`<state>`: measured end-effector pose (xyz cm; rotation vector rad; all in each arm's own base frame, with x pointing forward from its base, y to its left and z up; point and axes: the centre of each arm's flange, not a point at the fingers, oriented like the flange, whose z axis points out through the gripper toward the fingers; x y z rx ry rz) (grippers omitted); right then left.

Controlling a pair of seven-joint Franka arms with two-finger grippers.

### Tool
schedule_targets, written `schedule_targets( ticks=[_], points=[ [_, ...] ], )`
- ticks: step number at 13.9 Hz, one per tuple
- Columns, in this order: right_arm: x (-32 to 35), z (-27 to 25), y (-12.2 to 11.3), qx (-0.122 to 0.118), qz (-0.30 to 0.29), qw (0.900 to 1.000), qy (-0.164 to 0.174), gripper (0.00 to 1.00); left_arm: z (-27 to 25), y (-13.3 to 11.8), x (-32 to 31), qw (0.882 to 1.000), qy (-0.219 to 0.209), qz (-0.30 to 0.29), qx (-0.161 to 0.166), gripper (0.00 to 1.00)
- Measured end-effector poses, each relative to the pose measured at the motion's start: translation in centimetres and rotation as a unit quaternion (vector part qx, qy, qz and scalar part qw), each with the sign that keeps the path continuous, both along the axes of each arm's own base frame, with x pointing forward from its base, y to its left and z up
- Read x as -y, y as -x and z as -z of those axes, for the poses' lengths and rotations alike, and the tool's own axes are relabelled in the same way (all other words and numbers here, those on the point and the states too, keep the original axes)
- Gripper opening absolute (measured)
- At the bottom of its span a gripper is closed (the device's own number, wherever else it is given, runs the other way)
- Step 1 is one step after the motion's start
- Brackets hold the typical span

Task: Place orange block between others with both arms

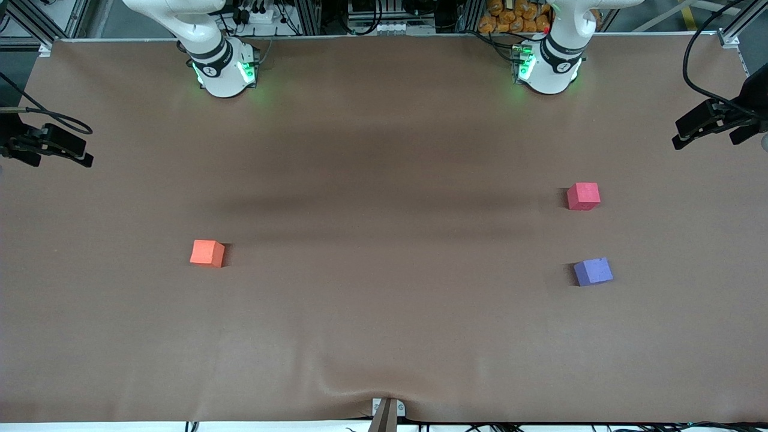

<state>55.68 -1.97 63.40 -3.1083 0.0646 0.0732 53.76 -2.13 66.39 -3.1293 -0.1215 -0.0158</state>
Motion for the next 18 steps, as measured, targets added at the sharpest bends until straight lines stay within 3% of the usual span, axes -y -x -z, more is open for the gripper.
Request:
schedule_targets(
  ticks=[6,18],
  points=[
    [-0.1,2.2,-0.8,-0.018,-0.001,1.000,0.000,1.00,0.0,0.0,0.8,1.000,0.000,0.008,0.000,1.00],
    [-0.9,6.4,-3.5,-0.027,-0.007,1.000,0.001,1.00,0.1,0.0,0.8,1.000,0.000,0.008,-0.001,1.00]
  ],
)
